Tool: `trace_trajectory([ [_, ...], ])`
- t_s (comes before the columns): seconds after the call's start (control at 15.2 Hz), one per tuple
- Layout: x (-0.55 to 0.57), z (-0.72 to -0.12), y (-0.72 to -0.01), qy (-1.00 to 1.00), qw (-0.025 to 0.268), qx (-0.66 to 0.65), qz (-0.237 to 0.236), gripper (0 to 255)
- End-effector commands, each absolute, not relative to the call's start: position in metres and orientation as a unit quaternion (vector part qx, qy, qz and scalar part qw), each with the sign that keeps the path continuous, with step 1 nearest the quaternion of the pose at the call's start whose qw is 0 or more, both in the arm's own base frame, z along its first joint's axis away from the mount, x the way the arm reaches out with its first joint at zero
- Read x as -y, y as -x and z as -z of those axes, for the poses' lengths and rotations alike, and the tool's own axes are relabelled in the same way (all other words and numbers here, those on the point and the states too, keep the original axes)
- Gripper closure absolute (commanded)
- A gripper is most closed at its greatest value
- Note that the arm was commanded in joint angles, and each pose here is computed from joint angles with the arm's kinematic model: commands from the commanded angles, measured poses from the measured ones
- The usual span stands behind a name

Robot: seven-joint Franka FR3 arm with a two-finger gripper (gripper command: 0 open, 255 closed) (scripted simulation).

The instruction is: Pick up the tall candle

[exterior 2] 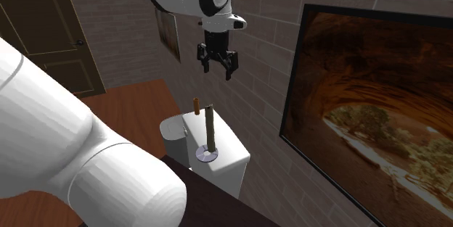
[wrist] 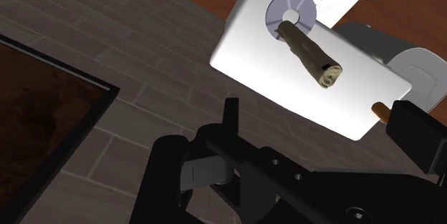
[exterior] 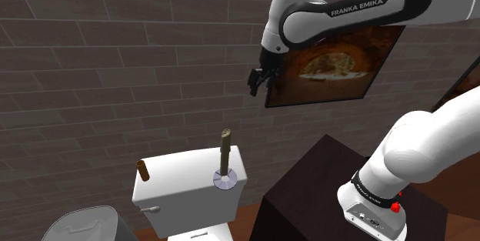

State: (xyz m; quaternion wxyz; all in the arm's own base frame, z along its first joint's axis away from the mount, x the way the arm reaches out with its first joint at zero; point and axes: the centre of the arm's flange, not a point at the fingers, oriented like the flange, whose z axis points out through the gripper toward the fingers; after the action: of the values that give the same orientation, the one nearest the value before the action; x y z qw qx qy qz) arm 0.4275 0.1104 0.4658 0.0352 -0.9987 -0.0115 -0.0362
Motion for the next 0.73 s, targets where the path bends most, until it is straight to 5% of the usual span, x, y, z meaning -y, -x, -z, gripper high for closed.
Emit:
trace_trajectory([
  [0.0,-0.125,-0.444,-0.440,0.999,0.033,0.013,0.030,0],
  [0.66,-0.193,-0.337,-0.492,1.000,0.022,0.018,-0.002,0],
])
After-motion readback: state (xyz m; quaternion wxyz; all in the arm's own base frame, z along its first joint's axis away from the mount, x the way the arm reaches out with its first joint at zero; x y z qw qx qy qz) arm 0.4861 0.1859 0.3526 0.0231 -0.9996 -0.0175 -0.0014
